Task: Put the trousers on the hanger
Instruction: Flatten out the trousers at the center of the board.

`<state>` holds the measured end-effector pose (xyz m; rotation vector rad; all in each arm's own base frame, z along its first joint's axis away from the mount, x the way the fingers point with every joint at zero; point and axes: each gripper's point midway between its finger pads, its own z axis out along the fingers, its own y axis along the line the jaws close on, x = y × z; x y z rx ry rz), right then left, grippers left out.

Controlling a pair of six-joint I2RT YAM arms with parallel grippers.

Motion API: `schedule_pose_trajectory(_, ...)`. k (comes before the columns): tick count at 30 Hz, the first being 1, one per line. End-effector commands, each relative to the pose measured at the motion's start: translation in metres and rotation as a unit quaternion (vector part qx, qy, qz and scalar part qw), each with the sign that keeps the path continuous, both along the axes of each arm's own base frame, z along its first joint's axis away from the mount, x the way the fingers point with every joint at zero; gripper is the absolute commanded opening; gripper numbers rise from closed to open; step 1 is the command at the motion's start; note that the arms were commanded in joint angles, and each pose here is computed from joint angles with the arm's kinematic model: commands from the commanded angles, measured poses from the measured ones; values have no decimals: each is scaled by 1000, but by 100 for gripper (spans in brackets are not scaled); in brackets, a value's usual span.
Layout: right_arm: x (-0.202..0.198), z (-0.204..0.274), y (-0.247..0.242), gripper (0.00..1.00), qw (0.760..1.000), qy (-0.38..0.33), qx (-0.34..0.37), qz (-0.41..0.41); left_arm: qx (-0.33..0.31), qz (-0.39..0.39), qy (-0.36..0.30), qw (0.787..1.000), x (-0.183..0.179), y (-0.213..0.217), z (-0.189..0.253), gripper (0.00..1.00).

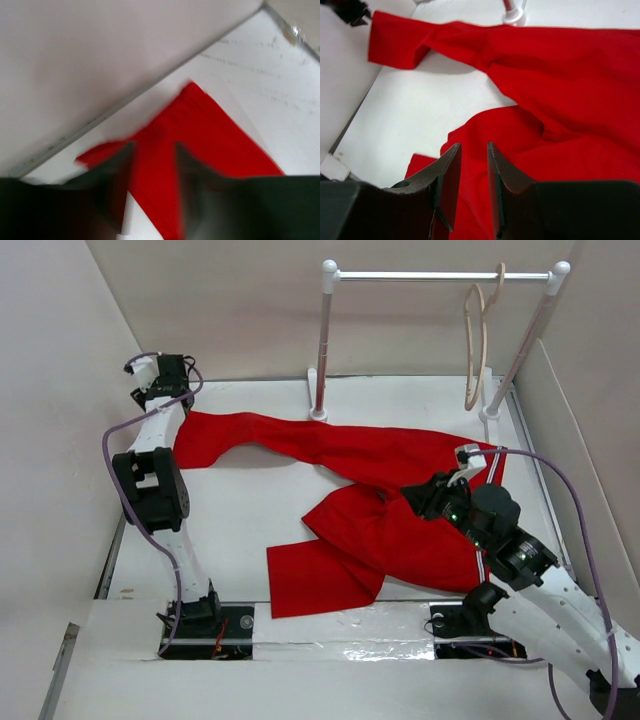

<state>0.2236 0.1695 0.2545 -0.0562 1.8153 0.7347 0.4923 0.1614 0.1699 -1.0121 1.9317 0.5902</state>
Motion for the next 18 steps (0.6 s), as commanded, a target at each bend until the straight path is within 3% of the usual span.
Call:
schedule_pose_trajectory(1,-6,11,21,30,999,-14,-4,44,25,-50,24,998,3,-31,15,44)
schedule_pose_trajectory(2,-8,10,29,26,998,-12,-7,59,25,-56,18,998,3,-36,18,54)
schedule_pose_trajectory(4,-15,-1,54,9,995,4,-25,101,13,-73,-11,997,2,-47,28,68)
schedule_pose_trajectory(6,-15,-13,76,0,992,15,-42,122,-12,-91,-39,995,1,-58,40,68)
schedule_pose_trajectory(11,-30,-31,143,0,981,23,-53,183,-72,-161,-141,974,-10,-113,87,64)
schedule_pose_trajectory(14,-35,-43,189,13,973,28,-71,217,-120,-240,-209,941,-46,-162,119,56)
schedule_pose_trajectory(15,-33,-47,199,26,972,24,-83,220,-142,-267,-224,926,-55,-178,124,55)
schedule_pose_trajectory(18,-33,-74,238,44,962,32,-121,244,-169,-318,-285,888,-95,-197,146,49)
